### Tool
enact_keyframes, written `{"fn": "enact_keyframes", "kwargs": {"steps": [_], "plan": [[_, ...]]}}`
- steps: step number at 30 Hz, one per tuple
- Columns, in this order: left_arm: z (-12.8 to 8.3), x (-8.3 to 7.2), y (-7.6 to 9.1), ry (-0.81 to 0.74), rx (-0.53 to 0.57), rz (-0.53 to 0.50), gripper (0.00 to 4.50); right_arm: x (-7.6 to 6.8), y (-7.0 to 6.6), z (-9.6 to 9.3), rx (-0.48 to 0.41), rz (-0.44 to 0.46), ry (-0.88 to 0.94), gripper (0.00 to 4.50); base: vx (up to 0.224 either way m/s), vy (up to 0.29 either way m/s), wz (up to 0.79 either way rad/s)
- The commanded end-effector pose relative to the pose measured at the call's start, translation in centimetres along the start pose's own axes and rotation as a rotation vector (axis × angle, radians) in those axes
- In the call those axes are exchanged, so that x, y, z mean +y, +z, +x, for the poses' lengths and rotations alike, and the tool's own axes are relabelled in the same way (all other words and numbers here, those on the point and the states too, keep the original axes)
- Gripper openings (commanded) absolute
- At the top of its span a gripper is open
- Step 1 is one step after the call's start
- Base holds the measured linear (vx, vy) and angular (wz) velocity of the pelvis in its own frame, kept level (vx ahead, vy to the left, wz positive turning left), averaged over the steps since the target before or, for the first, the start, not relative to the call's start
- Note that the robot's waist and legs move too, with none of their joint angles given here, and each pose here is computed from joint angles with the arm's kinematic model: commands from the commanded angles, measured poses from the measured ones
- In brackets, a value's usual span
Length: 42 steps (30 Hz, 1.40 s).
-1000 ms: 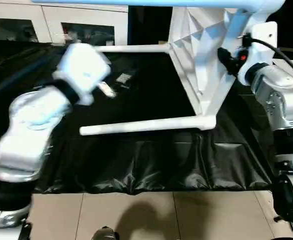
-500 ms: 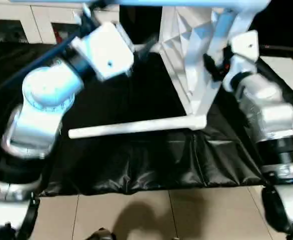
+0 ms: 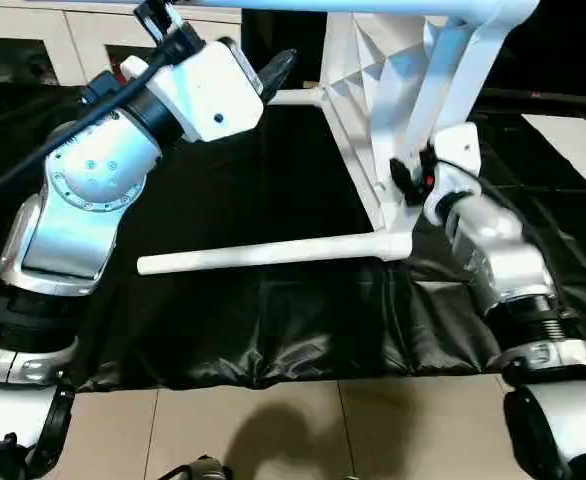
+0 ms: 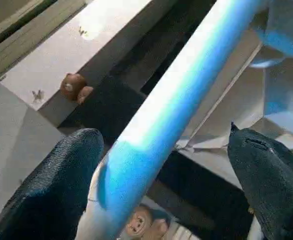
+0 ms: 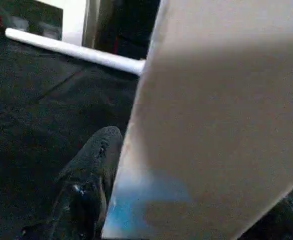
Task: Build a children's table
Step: Flip table
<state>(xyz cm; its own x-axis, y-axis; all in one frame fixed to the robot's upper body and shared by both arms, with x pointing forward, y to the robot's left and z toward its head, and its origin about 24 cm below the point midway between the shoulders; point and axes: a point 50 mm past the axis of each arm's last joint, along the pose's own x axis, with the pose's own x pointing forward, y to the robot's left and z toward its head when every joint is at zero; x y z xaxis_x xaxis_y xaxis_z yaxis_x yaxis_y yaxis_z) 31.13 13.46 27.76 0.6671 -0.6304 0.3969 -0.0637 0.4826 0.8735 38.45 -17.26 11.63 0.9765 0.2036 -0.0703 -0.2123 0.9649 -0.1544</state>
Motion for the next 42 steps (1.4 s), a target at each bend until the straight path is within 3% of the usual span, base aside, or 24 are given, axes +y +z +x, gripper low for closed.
{"fn": "enact_keyframes", "kwargs": {"steps": [1, 3, 13, 15, 20, 26, 30, 35, 39, 41, 42], "plan": [[0.6, 1.3, 0.5, 0.046, -0.029, 0.056, 4.5, -0.3, -0.1, 0.2, -0.005, 0.002, -0.007, 2.67, 0.0, 0.0, 0.0], [0.8, 1.8, 0.2, 0.063, -0.012, 0.094, 4.5, -0.2, -0.4, 0.3, -0.012, 0.017, 0.001, 2.33, 0.0, 0.0, 0.0], [1.6, 3.1, -1.5, 0.051, 0.042, 0.247, 4.5, -0.2, -1.0, 0.8, -0.016, 0.029, 0.001, 1.9, 0.0, 0.0, 0.0], [1.7, 2.8, -2.6, 0.009, 0.094, 0.246, 4.5, -0.1, -0.8, 0.9, -0.027, 0.03, 0.005, 1.87, 0.0, 0.0, 0.0], [1.8, 3.2, -2.9, 0.029, 0.097, 0.231, 4.5, -0.1, -0.4, 1.0, -0.048, 0.018, 0.011, 1.84, 0.0, 0.0, 0.0], [1.5, 2.5, -2.7, 0.016, 0.078, 0.163, 3.9, -0.6, 0.6, 1.1, -0.085, -0.01, 0.013, 1.84, 0.0, 0.0, 0.0], [1.0, 0.9, -2.3, -0.015, 0.052, 0.08, 3.57, -1.3, 2.0, 1.2, -0.13, -0.056, 0.012, 1.84, 0.0, 0.0, 0.0], [0.7, 0.9, -2.2, 0.021, 0.044, 0.001, 3.23, -2.0, 3.5, 1.2, -0.165, -0.103, 0.013, 1.84, 0.0, 0.0, 0.0], [-0.2, 2.1, -2.6, 0.185, 0.055, -0.177, 2.9, -3.4, 6.1, 1.0, -0.23, -0.15, 0.006, 1.84, 0.0, 0.0, 0.0], [-0.6, 2.3, -2.7, 0.2, 0.066, -0.189, 2.85, -4.0, 7.2, 0.9, -0.253, -0.17, 0.0, 1.84, 0.0, 0.0, 0.0], [-1.1, 2.3, -3.1, 0.208, 0.087, -0.194, 2.76, -4.6, 8.4, 0.7, -0.281, -0.198, -0.005, 1.84, 0.0, 0.0, 0.0]]}}
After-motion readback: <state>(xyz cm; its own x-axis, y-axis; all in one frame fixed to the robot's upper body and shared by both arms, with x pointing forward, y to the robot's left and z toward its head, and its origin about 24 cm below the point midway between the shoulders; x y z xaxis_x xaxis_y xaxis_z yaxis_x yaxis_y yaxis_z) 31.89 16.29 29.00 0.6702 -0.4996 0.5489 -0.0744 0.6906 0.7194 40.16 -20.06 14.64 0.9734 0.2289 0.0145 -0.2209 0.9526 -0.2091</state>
